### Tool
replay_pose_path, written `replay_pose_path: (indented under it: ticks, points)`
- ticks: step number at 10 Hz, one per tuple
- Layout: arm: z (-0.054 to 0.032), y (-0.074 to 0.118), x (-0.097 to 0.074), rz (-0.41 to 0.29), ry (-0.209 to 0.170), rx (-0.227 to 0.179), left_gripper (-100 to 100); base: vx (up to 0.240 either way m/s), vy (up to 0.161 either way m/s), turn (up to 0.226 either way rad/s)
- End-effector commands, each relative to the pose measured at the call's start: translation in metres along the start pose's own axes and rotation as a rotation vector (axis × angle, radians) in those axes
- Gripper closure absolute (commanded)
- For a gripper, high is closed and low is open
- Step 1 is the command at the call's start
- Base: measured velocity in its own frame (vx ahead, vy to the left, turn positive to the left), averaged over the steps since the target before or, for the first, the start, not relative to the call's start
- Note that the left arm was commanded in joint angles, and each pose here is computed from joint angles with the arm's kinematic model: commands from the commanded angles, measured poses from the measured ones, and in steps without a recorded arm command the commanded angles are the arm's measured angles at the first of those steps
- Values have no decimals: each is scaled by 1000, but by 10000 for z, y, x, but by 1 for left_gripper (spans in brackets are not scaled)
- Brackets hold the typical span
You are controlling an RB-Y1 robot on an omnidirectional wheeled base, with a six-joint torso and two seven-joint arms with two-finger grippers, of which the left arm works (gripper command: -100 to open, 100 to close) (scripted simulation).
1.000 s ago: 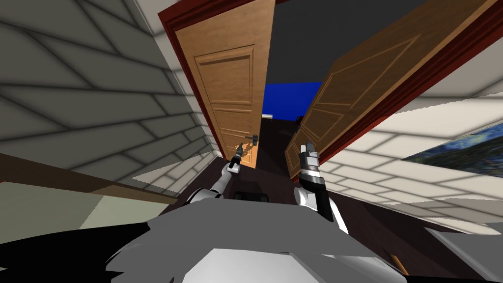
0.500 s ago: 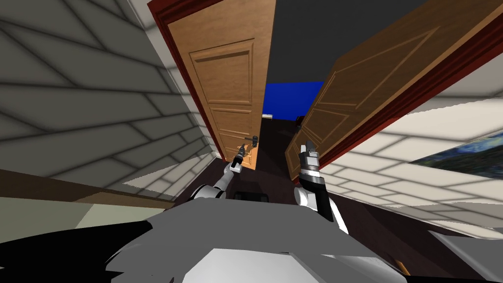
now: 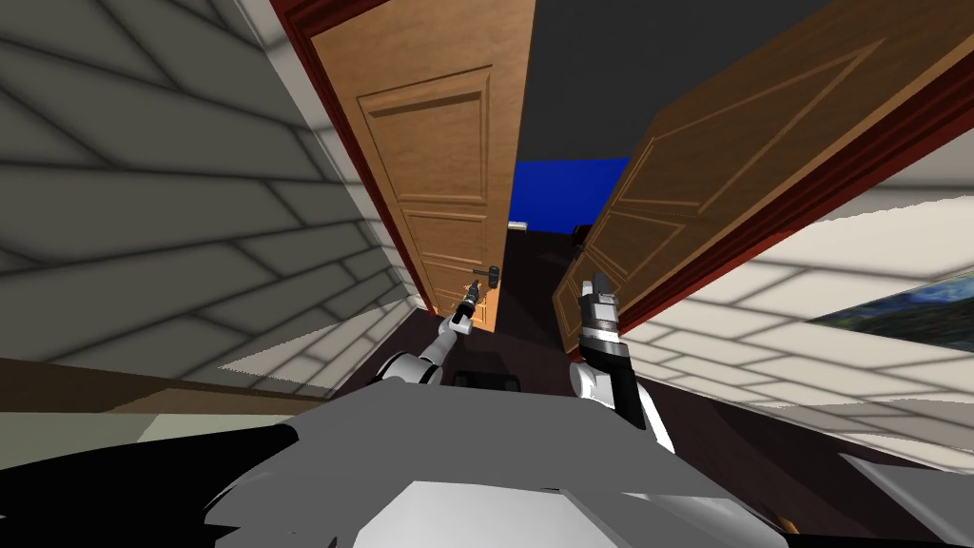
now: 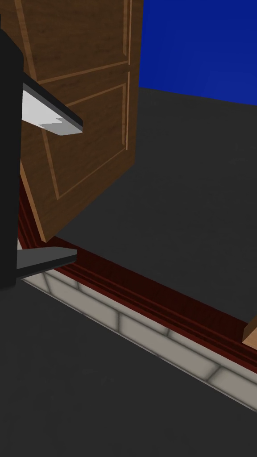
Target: Push the door open
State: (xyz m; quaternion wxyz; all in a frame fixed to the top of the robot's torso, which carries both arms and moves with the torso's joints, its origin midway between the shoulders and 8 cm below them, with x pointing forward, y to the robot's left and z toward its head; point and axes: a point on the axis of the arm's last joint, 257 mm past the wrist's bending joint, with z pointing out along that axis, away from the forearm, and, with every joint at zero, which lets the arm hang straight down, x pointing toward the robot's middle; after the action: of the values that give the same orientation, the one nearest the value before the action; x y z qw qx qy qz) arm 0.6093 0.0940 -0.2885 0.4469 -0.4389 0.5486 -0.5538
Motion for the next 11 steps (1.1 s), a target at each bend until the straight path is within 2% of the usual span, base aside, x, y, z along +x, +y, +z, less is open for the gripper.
replay_pose_path:
  ticks: [1,2,3,6,9,11]
  points:
    - [18,28,53,-3,7,-8,-100,54,-5,-4]
    - [8,17,30,-1,4,-5,-100,24,-3,0]
    - [3,25,-161,25,-10,-7,-100,73,-29,-21]
    - [-6,28,-369,51,-28,-10,-100,172,-35,-20]
    - [-4,34,-348,42,-30,-11,-100,181,-52,-18]
    - [4,41,-181,14,-21,-12,-100,187,-47,-23]
